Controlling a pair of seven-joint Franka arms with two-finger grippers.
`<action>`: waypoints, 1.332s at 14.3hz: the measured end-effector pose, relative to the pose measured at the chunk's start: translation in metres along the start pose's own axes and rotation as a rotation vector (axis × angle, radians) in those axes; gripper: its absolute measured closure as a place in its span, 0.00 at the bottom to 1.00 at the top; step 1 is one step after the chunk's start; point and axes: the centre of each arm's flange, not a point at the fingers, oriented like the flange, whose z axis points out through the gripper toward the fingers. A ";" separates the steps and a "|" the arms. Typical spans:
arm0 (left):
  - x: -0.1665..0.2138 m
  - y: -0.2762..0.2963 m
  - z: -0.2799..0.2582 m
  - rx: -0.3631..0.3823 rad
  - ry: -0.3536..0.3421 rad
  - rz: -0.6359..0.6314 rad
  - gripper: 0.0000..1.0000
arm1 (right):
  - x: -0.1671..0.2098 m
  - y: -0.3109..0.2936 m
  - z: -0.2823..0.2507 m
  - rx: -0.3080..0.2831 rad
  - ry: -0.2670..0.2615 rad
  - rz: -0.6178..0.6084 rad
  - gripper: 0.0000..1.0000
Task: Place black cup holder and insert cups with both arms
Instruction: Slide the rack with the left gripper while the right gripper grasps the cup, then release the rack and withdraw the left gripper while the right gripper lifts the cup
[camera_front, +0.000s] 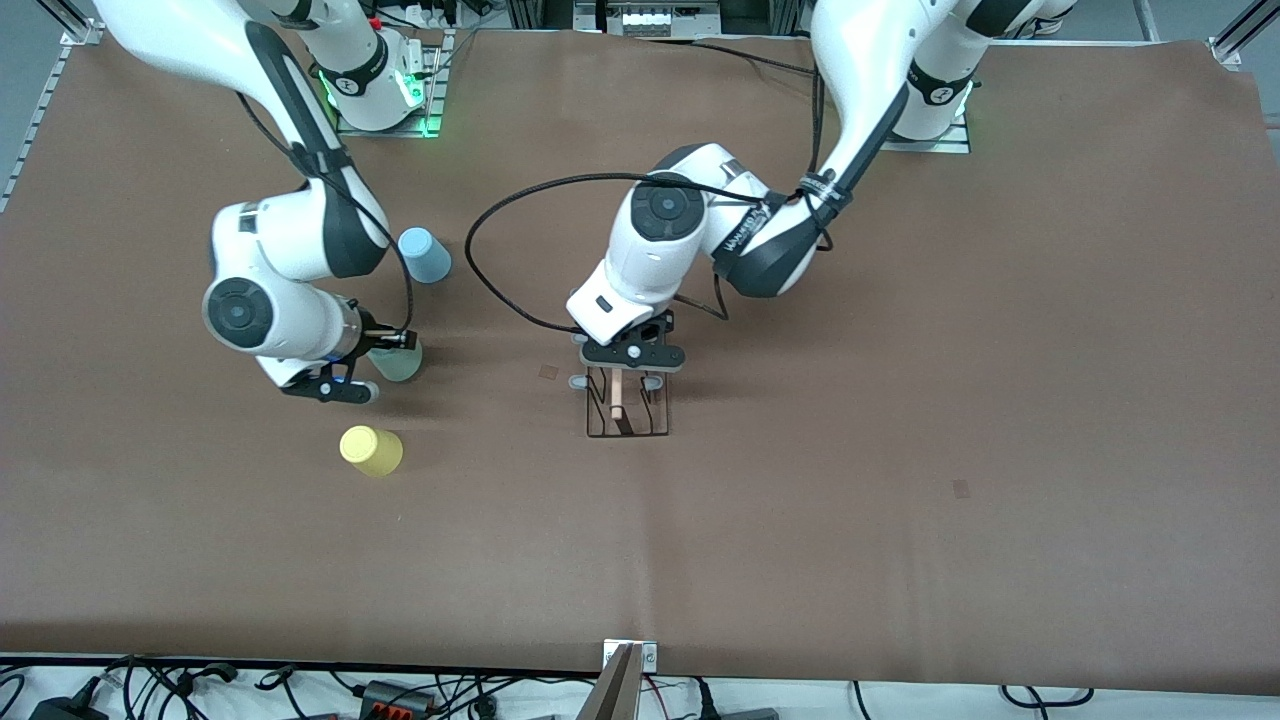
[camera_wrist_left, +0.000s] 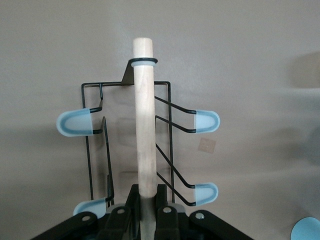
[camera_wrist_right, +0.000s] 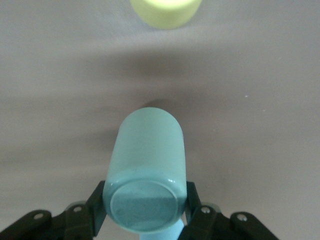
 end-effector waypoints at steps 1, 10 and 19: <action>-0.003 0.003 0.001 0.002 -0.001 0.001 0.85 | 0.002 -0.002 -0.024 0.003 0.005 -0.003 0.35; 0.029 -0.016 -0.027 0.007 0.079 -0.054 0.50 | 0.007 -0.006 -0.057 0.006 0.011 -0.008 0.35; 0.115 -0.230 -0.230 0.136 0.084 -0.399 0.00 | -0.031 -0.099 -0.096 0.136 -0.022 -0.038 0.35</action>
